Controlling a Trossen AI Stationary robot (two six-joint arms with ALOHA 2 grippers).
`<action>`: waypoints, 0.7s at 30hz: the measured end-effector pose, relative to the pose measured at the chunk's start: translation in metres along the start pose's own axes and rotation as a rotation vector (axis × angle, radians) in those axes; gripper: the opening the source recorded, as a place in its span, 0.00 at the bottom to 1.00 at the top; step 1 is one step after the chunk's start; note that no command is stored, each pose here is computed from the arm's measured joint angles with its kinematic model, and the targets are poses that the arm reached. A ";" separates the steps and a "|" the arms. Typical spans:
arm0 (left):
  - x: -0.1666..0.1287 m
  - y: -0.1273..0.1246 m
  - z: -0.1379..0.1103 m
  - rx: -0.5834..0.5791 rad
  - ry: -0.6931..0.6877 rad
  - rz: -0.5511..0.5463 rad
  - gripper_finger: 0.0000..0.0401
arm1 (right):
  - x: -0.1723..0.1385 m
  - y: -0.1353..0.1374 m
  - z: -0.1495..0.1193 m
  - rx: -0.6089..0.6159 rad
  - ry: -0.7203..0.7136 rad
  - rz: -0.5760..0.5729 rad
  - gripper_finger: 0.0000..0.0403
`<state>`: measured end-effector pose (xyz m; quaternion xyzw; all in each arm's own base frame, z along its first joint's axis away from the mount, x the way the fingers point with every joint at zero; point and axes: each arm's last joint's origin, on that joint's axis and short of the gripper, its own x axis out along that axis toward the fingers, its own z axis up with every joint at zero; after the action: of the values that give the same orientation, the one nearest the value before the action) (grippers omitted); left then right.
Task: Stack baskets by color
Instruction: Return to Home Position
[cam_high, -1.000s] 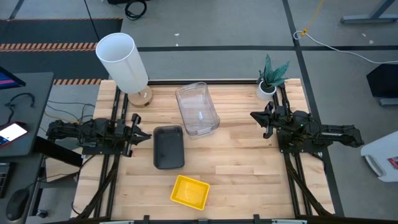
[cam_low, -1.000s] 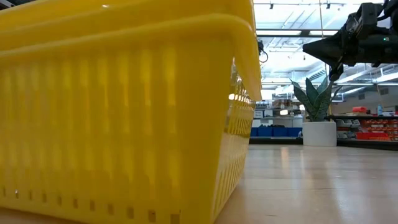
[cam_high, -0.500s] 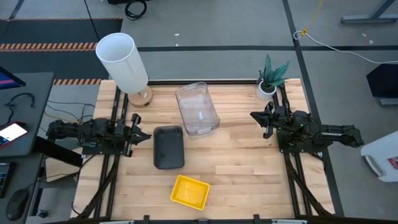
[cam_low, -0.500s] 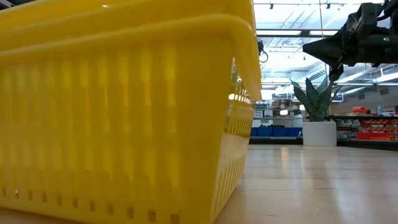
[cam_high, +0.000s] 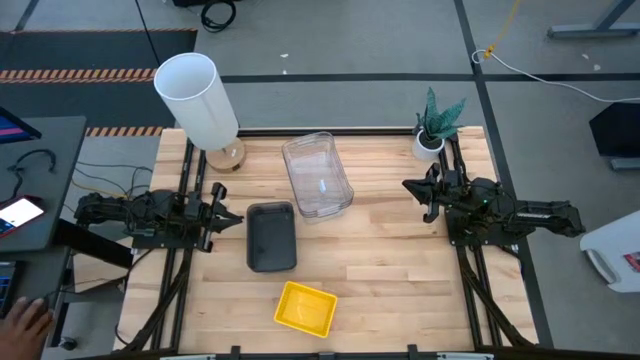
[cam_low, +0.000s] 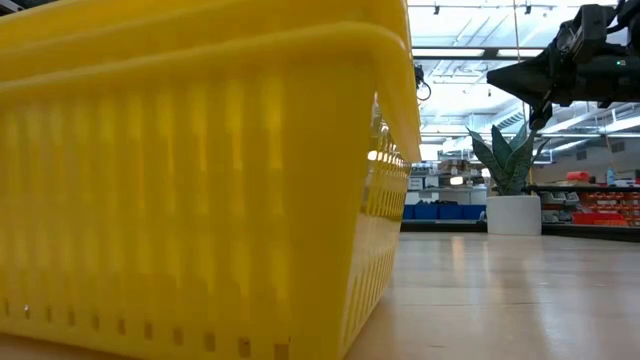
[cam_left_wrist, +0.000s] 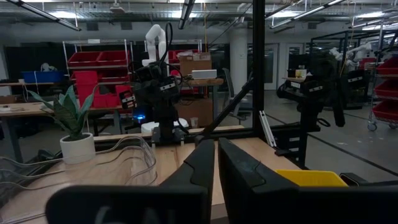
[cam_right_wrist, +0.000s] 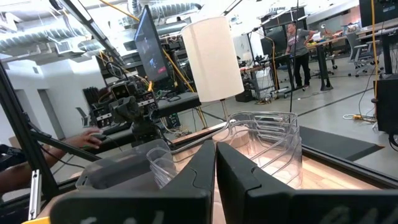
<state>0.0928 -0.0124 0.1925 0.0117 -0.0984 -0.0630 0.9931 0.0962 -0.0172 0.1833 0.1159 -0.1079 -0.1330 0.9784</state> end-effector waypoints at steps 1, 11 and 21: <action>0.000 0.000 0.000 0.000 -0.001 0.000 0.07 | 0.000 0.000 0.000 0.000 0.000 0.000 0.05; 0.000 0.000 0.000 0.000 -0.001 0.000 0.06 | 0.000 0.000 0.000 0.000 0.000 0.000 0.05; 0.000 0.000 0.000 0.000 0.000 0.000 0.07 | 0.000 0.000 0.000 0.000 0.001 0.000 0.05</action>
<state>0.0928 -0.0124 0.1925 0.0117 -0.0985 -0.0630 0.9931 0.0962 -0.0172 0.1833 0.1160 -0.1076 -0.1331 0.9784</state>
